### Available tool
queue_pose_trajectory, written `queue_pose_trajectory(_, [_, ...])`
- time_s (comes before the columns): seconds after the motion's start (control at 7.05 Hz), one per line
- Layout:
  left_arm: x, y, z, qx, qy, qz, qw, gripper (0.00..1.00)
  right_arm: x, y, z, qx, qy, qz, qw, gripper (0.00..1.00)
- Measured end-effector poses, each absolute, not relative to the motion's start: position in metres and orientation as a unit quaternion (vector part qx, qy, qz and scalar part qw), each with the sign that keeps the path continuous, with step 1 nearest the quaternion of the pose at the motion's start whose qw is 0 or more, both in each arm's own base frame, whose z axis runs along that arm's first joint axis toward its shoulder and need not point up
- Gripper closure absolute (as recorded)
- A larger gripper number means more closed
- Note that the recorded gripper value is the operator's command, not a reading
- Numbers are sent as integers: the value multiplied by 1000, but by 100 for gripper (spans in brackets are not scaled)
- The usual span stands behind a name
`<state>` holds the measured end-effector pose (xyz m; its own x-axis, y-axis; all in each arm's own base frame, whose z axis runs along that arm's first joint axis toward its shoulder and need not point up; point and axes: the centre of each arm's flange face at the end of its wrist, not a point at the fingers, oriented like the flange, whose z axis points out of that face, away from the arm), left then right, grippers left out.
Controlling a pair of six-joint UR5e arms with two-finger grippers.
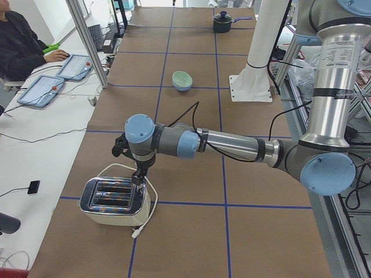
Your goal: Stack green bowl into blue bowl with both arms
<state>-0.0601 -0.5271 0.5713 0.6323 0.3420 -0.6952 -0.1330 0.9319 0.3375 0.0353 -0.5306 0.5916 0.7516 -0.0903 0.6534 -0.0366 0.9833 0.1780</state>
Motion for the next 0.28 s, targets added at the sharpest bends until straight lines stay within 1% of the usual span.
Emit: queue_pose_trajectory(0.28, [-60, -527, 572, 128, 408, 133, 894, 2, 35, -530, 592, 88, -352, -14, 932, 0])
